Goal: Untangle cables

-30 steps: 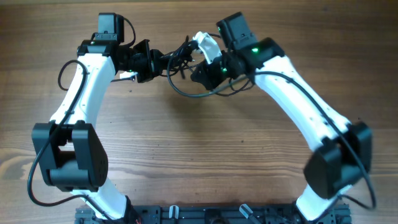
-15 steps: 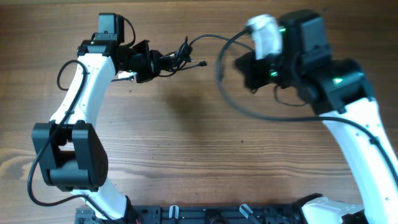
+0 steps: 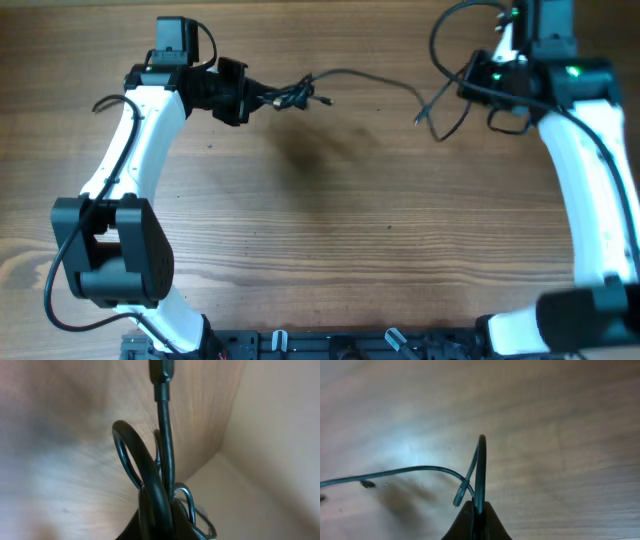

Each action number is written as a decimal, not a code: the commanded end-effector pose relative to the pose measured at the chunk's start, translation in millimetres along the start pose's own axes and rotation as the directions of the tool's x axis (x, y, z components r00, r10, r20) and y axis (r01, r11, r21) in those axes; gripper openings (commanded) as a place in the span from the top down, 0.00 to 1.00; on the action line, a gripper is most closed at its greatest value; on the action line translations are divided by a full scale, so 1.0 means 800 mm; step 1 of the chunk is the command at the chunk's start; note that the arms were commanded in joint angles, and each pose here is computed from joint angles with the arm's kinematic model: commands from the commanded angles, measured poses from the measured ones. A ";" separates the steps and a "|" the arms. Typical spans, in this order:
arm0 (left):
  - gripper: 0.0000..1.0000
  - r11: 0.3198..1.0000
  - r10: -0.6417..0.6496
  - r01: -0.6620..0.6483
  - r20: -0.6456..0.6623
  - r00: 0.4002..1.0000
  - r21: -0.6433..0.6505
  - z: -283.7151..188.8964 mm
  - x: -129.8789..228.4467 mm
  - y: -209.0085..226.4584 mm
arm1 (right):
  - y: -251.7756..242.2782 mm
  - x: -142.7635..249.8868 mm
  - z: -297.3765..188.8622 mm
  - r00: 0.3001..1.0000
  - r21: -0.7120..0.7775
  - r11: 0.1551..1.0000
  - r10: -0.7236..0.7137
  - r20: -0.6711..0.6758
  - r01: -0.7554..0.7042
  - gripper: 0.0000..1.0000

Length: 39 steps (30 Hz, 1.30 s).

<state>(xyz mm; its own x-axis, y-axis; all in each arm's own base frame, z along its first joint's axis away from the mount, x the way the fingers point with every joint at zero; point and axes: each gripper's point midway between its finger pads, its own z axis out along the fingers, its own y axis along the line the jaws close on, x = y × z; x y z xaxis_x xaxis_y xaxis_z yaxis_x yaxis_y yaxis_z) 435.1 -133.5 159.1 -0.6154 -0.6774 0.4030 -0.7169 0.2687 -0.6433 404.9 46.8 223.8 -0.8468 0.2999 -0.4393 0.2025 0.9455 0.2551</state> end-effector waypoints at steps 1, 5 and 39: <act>0.96 0.911 0.408 -0.405 -0.031 0.912 0.071 -0.005 0.012 -0.015 | 0.023 0.031 0.041 0.979 -0.136 0.984 -0.138 -0.153 0.118 0.96; 0.96 0.813 0.574 -0.561 -0.051 0.817 0.157 -0.007 0.027 -0.029 | 0.018 0.042 0.056 0.967 -0.132 0.983 -0.150 -0.206 0.125 0.92; 0.96 0.157 0.979 -0.870 0.043 0.199 0.467 0.017 0.148 -0.064 | 0.190 0.083 -0.009 0.789 -0.614 0.579 -0.603 0.120 0.537 0.50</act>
<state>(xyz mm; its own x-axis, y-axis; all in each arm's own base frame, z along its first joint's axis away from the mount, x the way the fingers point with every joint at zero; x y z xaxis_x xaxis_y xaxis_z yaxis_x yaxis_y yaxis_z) 406.8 -232.7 211.7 -0.7818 0.1388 -0.6078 0.6076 0.3882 -0.6929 375.4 206.7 239.8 -0.7466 -0.2950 -0.5962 -0.6307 0.5989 0.4935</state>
